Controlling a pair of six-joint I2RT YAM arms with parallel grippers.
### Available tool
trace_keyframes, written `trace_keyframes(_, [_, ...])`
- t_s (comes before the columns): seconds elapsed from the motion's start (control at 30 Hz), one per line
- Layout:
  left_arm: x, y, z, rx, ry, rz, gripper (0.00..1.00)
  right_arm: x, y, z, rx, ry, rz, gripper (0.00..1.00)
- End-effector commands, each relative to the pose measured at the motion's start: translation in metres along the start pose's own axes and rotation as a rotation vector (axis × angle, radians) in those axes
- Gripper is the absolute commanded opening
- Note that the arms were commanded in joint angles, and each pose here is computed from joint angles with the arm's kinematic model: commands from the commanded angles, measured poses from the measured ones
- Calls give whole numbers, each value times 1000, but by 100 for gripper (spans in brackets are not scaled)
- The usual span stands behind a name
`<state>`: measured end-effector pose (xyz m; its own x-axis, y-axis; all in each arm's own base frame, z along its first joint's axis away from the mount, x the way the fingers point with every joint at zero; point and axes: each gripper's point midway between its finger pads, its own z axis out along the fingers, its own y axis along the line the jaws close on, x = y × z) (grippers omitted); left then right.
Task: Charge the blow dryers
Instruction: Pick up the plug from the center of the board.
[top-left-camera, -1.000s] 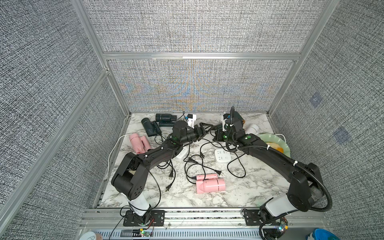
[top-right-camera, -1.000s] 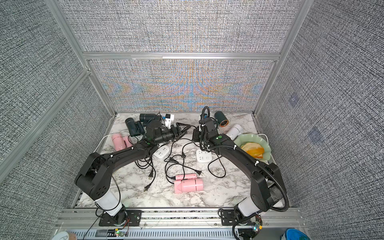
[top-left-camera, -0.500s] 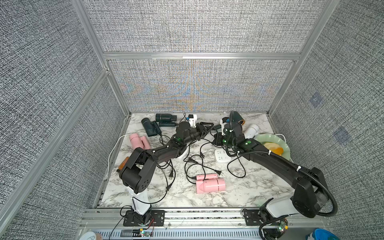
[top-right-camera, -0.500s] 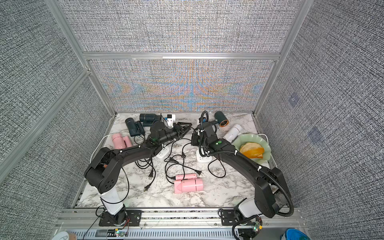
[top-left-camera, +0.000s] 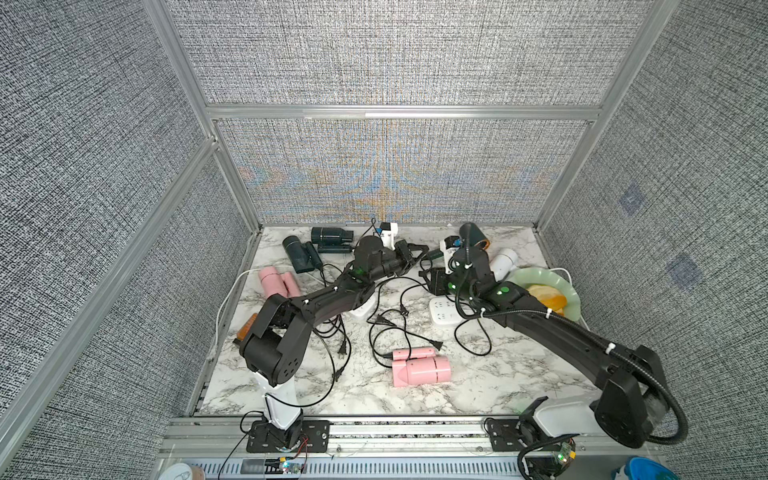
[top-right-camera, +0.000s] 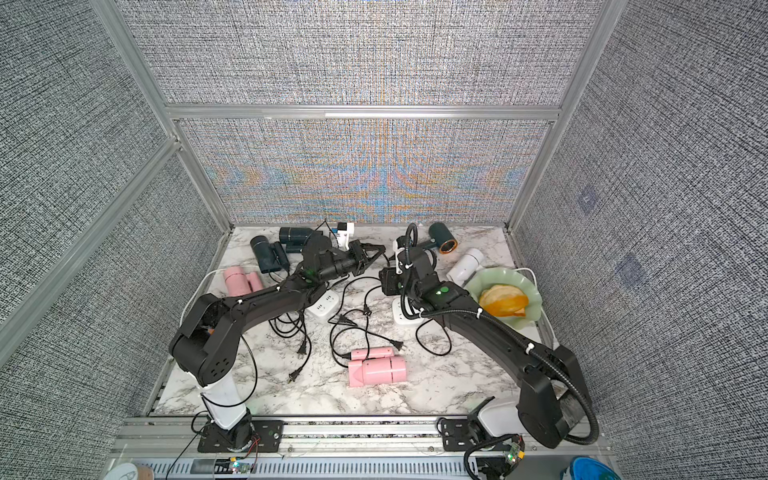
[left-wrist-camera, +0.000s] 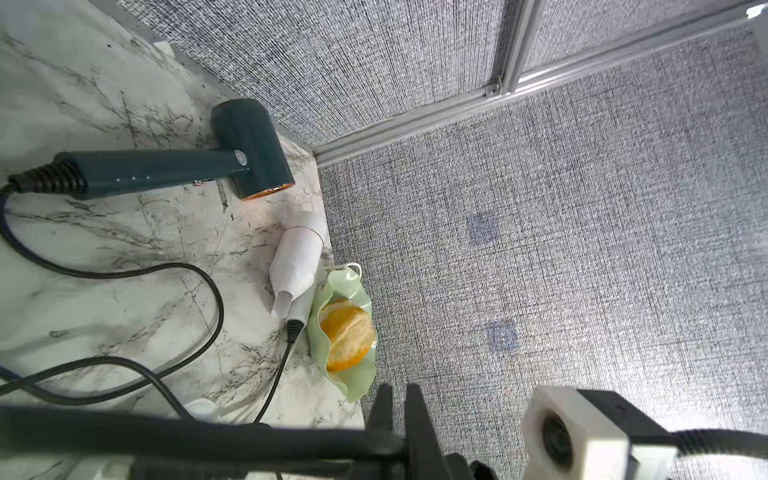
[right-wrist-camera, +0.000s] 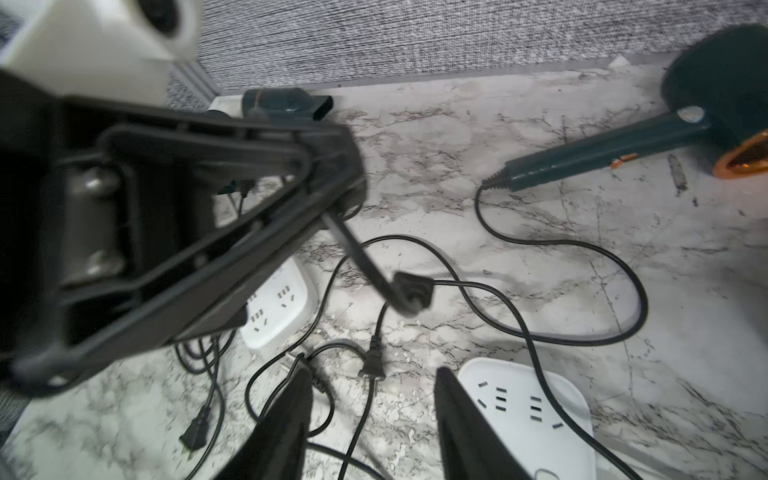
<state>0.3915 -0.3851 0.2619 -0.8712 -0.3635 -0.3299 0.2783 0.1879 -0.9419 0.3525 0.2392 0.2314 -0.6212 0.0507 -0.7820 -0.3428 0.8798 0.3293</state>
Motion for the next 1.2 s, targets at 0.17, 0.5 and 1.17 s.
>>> trace_keyframes(0.17, [18, -2, 1, -47, 298, 235, 2, 10, 16, -39, -150, 69, -169, 60])
trace_keyframes(0.5, [37, -3, -19, -41, 531, 379, 4, 7, 24, -41, -252, 85, -200, 49])
trace_keyframes(1.17, [53, -16, -35, 7, 634, 380, 5, -16, 32, 3, -304, 6, -123, 29])
